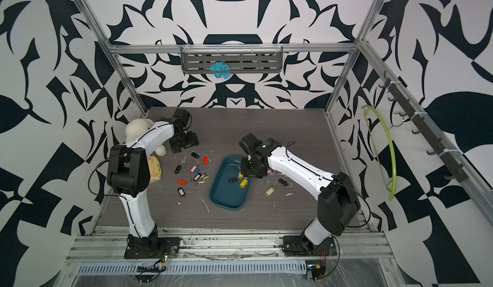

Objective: Take the keys out of the storage box
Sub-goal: Place the key at the center of the board.

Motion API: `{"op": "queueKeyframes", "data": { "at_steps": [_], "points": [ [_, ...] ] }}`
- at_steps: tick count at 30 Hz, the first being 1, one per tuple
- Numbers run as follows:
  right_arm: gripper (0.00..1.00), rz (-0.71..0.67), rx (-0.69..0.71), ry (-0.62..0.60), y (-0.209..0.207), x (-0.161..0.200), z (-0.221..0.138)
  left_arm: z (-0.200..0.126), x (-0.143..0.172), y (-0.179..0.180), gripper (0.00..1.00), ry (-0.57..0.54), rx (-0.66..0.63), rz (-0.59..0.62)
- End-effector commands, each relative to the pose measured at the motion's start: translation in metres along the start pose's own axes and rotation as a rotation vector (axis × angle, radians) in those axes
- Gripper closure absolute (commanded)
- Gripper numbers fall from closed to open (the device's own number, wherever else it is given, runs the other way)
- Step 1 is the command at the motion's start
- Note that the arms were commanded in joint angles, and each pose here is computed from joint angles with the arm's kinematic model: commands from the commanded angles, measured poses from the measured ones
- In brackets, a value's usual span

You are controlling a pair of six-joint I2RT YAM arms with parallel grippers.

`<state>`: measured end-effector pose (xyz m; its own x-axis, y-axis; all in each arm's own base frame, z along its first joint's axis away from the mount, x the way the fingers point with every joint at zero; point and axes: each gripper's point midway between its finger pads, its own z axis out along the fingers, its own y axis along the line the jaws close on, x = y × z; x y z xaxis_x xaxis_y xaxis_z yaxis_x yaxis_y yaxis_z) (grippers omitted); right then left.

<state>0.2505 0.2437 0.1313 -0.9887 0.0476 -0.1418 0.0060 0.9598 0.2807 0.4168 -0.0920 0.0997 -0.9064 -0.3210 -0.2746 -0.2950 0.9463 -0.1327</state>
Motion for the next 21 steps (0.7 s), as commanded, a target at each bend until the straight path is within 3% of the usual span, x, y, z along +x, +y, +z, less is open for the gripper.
{"op": "queueKeyframes", "data": {
  "at_steps": [1,5,10,21],
  "points": [
    [0.67,0.049,0.005,-0.035,0.009,-0.011,0.006,-0.049,-0.005,-0.002,0.16,-0.143,0.092,0.01],
    [0.7,0.09,0.007,-0.066,0.017,-0.015,0.026,-0.085,0.011,0.0,0.16,-0.227,0.191,0.012],
    [0.7,0.121,0.056,-0.061,0.023,-0.025,0.045,-0.11,0.032,0.004,0.16,-0.248,0.257,0.022],
    [0.59,0.089,0.243,-0.032,0.018,-0.047,0.072,-0.106,0.062,0.016,0.16,-0.195,0.259,0.058]
  ]
}}
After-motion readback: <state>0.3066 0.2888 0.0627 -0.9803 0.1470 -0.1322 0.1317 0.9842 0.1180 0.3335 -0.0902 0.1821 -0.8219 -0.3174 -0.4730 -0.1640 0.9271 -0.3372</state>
